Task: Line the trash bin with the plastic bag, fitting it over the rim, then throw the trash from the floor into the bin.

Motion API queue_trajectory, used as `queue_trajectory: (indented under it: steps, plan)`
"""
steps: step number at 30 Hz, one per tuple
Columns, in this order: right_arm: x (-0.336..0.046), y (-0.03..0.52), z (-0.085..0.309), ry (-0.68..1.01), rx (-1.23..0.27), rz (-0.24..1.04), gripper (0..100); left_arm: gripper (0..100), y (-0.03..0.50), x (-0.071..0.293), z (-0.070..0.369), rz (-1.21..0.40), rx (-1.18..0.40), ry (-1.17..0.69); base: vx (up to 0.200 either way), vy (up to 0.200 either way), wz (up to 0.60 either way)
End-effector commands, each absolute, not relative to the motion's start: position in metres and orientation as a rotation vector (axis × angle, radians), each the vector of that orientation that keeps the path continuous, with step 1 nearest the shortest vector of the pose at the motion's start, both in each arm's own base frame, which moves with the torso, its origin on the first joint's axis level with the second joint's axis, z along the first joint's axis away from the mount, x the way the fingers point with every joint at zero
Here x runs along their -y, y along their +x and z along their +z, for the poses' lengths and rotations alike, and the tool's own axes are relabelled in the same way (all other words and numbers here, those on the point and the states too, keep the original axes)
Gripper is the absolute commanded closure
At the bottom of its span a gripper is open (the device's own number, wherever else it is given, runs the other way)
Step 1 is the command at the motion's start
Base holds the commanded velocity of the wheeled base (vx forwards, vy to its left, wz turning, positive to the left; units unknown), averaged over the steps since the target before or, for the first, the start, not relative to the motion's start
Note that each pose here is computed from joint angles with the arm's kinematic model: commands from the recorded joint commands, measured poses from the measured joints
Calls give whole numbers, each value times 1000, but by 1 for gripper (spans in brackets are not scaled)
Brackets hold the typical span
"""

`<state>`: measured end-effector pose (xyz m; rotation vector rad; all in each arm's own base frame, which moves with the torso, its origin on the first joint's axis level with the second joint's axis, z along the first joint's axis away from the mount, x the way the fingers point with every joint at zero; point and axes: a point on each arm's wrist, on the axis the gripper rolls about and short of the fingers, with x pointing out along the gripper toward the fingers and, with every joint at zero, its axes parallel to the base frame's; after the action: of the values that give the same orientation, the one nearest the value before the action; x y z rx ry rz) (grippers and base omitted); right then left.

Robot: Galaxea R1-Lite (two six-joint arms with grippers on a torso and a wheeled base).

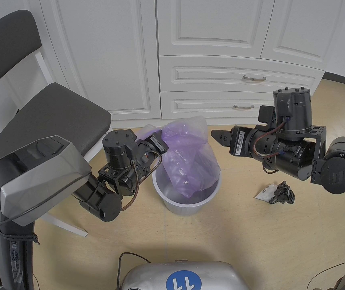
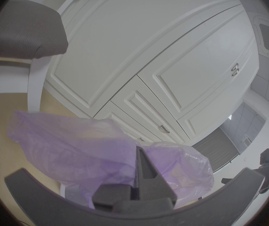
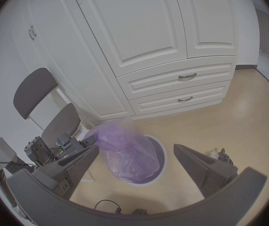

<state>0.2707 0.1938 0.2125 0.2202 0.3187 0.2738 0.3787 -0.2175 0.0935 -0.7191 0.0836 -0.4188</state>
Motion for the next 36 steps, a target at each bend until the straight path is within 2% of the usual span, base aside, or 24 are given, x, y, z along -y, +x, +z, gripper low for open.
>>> queue_trajectory:
  steps: [1,8,13,23,24,31,33,36]
  plan:
    - [-195,272,201,182,-349,270,0,100,374,238,65,-419,-129,-682,0,0,0]
    - [-193,270,196,154,-362,269,0,100,381,249,28,-396,-63,-518,0,0,0]
    - [-191,267,189,107,-381,272,0,100,385,253,30,-334,8,-463,0,0,0]
    - [-191,267,182,75,-398,273,0,100,381,254,47,-351,62,-470,0,0,0]
    - [-191,267,175,62,-418,273,100,100,380,253,51,-353,67,-472,0,0,0]
    - [-183,265,154,-47,-483,297,100,100,379,255,45,-354,49,-461,0,0,0]
    - [-172,264,137,-160,-537,368,100,100,379,254,47,-352,55,-465,0,0,0]
    - [-176,272,117,-210,-578,410,100,100,378,254,49,-353,58,-465,0,0,0]
